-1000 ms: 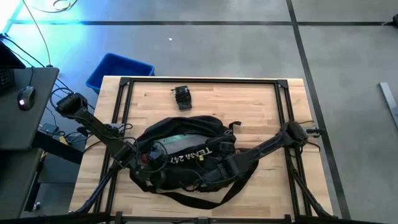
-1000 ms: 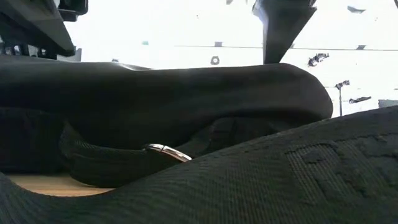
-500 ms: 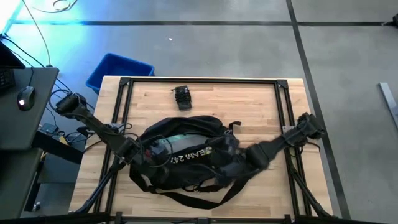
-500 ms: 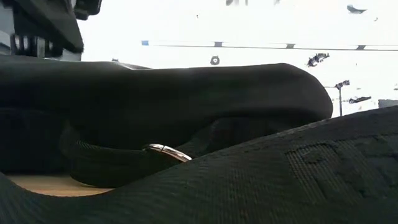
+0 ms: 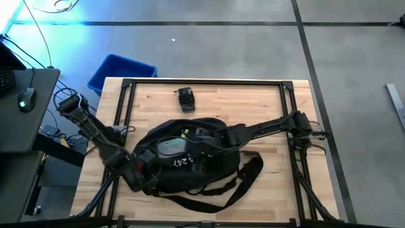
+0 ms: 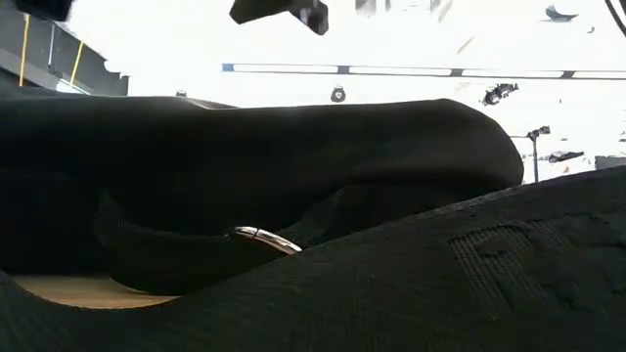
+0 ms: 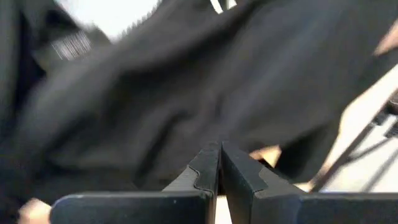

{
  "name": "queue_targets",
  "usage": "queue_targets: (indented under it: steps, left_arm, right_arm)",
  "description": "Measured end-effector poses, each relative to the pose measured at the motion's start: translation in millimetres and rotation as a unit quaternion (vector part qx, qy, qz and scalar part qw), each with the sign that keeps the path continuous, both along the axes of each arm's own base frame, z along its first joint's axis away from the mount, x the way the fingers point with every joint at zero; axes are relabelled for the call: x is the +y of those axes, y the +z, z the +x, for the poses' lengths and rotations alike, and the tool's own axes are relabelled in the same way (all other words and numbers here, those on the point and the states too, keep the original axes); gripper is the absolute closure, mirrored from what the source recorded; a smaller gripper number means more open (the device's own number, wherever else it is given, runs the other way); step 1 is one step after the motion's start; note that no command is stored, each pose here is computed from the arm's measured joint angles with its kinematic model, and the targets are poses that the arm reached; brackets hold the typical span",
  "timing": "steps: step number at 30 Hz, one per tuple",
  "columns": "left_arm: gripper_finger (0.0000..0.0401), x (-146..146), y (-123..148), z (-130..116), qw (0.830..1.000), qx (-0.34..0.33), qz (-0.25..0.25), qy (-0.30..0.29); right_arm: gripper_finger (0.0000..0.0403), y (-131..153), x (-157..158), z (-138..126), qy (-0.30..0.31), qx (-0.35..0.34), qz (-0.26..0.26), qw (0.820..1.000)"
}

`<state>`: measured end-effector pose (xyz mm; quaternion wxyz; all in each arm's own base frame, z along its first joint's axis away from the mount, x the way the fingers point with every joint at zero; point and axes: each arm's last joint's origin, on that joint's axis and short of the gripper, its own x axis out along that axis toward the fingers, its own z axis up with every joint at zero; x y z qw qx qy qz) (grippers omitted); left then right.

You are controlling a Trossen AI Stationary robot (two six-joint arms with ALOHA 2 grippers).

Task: Unpack backpack
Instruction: Remove the transparent zip bag from the black backpack

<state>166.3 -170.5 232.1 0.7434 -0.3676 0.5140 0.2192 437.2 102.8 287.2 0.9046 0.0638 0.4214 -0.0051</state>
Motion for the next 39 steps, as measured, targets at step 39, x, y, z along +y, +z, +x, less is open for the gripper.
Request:
queue_targets:
  steps: [39]
  left_arm:
    - [0.0354, 94, 28, 92, 0.973, -0.173, 0.139, -0.057]
  right_arm:
    - [0.0336, -51, -60, -86, -0.228, 0.084, 0.107, 0.964]
